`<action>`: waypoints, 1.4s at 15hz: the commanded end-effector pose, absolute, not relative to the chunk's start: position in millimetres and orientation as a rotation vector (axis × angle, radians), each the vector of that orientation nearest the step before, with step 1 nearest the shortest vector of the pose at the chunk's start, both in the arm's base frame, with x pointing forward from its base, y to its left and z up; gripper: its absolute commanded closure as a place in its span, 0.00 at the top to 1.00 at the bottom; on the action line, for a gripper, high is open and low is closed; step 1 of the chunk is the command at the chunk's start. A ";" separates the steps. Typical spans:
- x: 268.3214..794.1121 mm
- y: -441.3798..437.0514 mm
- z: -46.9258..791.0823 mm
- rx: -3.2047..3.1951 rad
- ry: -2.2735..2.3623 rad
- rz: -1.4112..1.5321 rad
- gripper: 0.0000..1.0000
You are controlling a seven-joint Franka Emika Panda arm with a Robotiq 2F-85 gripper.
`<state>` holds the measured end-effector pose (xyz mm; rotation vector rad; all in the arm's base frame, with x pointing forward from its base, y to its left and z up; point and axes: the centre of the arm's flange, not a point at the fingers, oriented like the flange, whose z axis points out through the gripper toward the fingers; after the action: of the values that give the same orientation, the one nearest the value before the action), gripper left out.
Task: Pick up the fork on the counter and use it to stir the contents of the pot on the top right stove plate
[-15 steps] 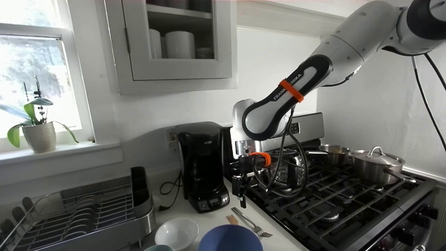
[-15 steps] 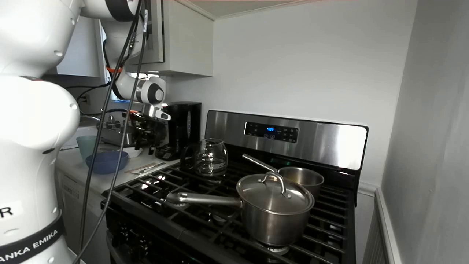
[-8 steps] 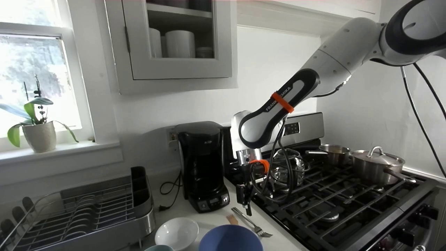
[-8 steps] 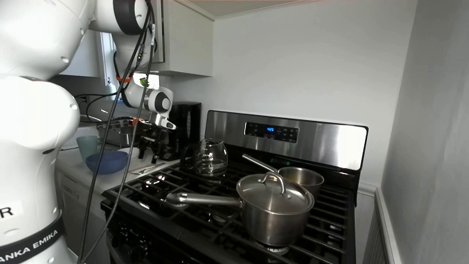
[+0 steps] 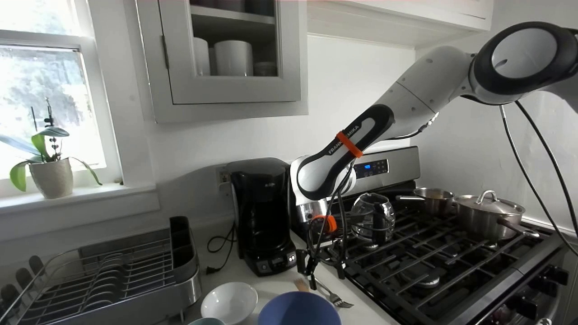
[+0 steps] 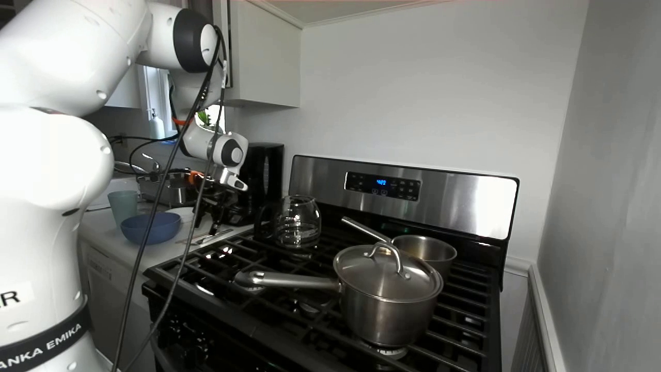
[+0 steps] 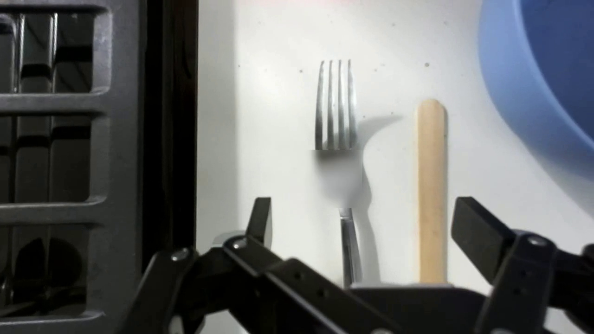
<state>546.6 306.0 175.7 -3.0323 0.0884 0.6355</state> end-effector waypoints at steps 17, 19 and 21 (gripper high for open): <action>590.4 311.5 161.2 -3.042 0.134 0.631 0.27; 591.8 309.8 160.5 -3.044 0.135 0.633 0.23; 593.3 308.8 160.8 -3.045 0.136 0.626 0.22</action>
<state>584.3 304.3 161.7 -3.0365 0.1316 0.6166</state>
